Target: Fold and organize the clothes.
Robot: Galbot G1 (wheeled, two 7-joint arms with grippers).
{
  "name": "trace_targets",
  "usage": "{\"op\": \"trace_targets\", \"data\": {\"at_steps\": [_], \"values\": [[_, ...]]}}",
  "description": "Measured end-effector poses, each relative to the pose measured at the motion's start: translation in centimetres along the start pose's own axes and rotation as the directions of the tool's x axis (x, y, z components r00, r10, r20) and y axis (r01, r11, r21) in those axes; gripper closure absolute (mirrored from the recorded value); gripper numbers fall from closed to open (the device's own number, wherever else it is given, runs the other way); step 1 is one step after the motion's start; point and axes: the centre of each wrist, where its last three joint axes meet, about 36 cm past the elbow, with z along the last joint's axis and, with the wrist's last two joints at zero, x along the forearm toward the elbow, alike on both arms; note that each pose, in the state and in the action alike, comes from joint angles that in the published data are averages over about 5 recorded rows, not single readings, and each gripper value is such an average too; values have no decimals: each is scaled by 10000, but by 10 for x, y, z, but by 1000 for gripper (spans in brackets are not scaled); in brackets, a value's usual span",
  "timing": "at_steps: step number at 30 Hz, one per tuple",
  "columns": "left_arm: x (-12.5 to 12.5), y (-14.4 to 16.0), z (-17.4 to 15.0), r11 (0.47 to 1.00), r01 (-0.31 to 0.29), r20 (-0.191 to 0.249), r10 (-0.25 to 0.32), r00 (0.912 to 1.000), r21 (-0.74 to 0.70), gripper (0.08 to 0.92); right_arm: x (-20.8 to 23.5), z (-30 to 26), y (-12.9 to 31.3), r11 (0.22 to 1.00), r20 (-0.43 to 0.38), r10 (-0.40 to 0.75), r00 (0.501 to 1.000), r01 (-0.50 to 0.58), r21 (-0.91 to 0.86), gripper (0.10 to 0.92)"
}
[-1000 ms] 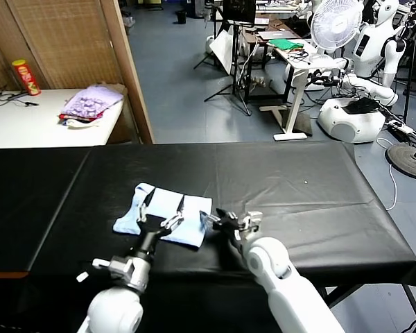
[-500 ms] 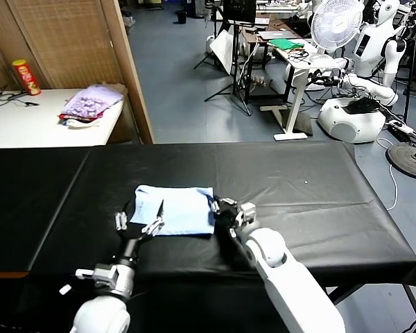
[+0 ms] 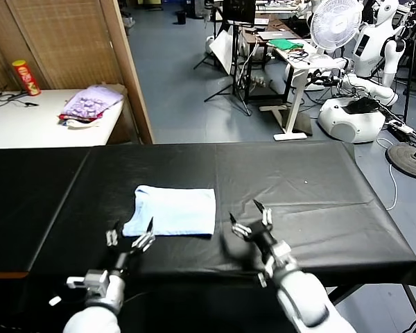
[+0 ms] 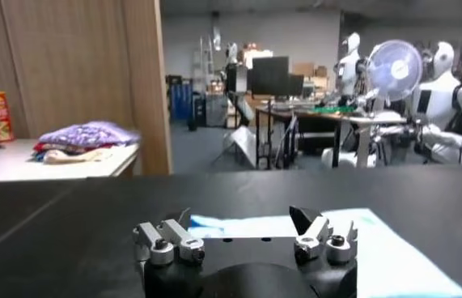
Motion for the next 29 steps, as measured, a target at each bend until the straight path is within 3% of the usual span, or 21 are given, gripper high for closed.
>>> {"op": "trace_targets", "data": {"at_steps": [9,19,23,29], "values": [[45,14,4,9995,96,-1064,-65,9943,295,201,89,-3,6,9905,-577,1223,9908,-1256,-569,224],[80,26,-15,9980,318,-2823,-152,9592,541,201,135,-27,8,9612,-2327,2090,9498,-2433,-1299,224],[87,31,-22,9974,342,-3106,-126,9505,640,201,139,-31,8,9605,-2526,2071,9451,-2454,-1309,224],[90,38,-28,9966,445,-3128,-206,9496,693,201,142,-33,8,9603,-2639,2052,9425,-2460,-1318,224]]}}
